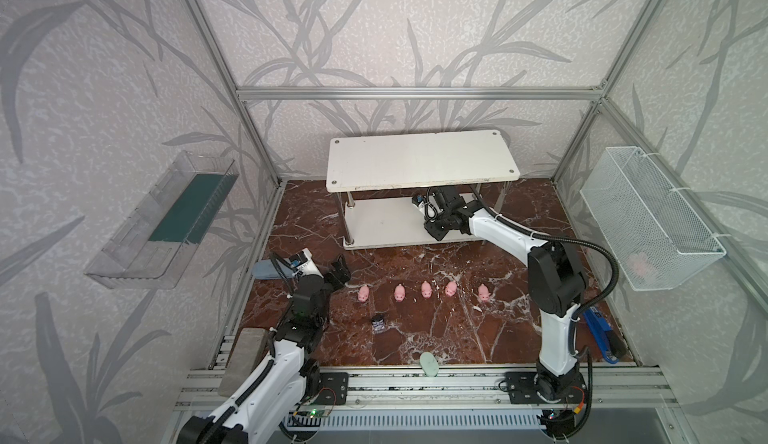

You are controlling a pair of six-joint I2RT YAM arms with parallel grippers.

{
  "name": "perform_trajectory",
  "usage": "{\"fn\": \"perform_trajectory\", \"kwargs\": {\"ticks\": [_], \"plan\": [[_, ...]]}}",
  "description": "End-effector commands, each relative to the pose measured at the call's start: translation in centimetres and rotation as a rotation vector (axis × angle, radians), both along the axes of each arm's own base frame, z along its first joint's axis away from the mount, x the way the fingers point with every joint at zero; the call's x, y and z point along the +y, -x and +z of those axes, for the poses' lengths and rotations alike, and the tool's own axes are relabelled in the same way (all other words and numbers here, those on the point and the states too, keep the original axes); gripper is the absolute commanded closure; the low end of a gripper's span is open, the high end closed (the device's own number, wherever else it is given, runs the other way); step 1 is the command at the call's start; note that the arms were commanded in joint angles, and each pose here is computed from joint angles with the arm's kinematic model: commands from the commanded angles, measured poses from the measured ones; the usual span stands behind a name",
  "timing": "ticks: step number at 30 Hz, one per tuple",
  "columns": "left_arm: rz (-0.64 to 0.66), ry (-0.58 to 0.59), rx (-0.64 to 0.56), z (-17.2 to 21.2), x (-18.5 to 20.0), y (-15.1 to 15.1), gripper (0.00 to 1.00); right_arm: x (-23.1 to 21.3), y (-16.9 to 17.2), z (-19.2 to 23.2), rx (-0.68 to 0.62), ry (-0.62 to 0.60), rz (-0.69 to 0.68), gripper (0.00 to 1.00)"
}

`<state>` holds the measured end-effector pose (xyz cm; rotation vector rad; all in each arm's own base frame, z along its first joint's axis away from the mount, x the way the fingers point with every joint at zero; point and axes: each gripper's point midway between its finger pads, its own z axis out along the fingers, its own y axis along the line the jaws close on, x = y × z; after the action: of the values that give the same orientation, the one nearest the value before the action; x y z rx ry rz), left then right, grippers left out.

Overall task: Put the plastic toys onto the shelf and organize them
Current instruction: 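Lower the black figure onto the lower shelf beside the purple cat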

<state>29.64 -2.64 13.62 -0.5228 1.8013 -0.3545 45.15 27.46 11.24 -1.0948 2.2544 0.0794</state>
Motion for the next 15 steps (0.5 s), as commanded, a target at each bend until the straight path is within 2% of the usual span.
{"fn": "perform_trajectory", "kwargs": {"ticks": [1,15], "plan": [[0.019,0.004,-0.002,-0.28,0.30,0.09,0.07,-0.55,-0.18,-0.41,0.022,0.009,-0.022,0.71],[0.019,0.004,-0.005,-0.19,0.31,0.13,0.07,-0.96,-0.31,-0.31,0.019,0.001,-0.036,0.62]]}}
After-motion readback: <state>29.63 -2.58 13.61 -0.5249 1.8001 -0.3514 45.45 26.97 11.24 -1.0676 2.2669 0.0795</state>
